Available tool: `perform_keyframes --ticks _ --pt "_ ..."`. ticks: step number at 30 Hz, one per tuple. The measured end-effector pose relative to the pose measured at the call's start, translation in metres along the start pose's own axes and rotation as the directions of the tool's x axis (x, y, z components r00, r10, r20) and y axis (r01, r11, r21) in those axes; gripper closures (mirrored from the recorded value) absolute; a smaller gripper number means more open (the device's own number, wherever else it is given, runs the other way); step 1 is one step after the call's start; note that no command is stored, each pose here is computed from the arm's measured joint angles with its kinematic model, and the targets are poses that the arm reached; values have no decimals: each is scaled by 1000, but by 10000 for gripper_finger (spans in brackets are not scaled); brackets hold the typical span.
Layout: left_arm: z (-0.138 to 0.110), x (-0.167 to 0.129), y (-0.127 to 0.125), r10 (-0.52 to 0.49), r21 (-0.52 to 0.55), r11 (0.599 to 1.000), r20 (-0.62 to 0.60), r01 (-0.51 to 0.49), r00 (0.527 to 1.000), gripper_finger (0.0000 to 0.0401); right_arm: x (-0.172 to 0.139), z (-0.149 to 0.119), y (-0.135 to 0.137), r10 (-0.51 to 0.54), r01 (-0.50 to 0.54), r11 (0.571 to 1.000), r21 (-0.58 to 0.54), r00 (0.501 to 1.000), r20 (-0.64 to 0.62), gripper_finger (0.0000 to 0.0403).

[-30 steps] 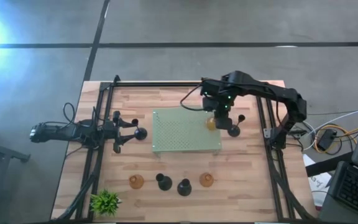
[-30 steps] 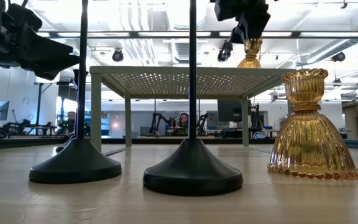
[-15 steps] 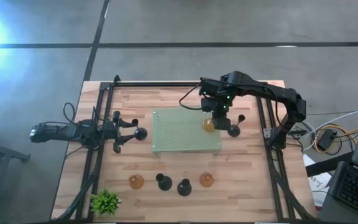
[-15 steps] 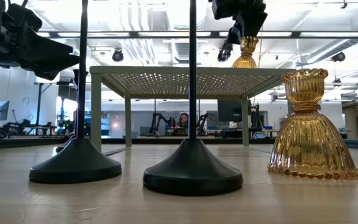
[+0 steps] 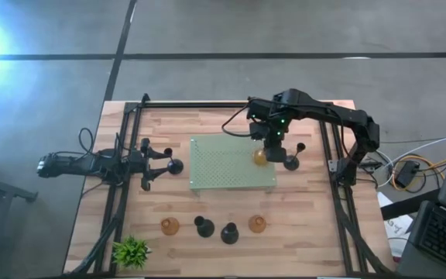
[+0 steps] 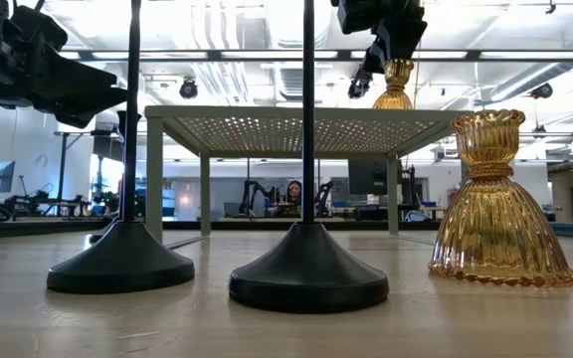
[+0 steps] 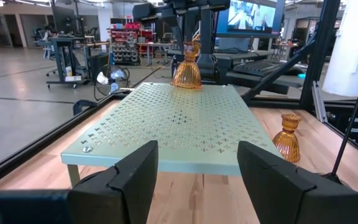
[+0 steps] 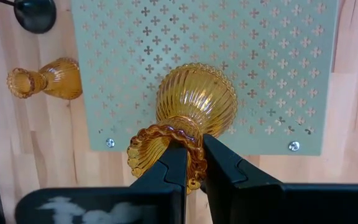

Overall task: Pick & Place candle stick holders
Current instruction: Put the yellow glass candle holder on the shelf

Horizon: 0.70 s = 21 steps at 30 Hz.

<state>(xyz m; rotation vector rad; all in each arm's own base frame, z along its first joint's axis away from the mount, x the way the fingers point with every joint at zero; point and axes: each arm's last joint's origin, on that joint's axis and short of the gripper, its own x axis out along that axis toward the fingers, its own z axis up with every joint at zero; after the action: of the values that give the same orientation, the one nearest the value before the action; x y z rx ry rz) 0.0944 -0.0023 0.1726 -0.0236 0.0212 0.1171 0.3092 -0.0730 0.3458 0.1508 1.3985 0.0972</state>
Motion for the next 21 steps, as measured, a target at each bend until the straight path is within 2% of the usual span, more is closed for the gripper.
perform_keyframes --ticks 13,21 --pt "0 0 0 0 0 1000 0 0 1000 176 -1 0 0 -16 16 1000 18 1000 -2 380" --pt "0 0 0 0 0 1000 0 0 1000 176 -1 0 0 -17 18 999 49 1000 -6 333"
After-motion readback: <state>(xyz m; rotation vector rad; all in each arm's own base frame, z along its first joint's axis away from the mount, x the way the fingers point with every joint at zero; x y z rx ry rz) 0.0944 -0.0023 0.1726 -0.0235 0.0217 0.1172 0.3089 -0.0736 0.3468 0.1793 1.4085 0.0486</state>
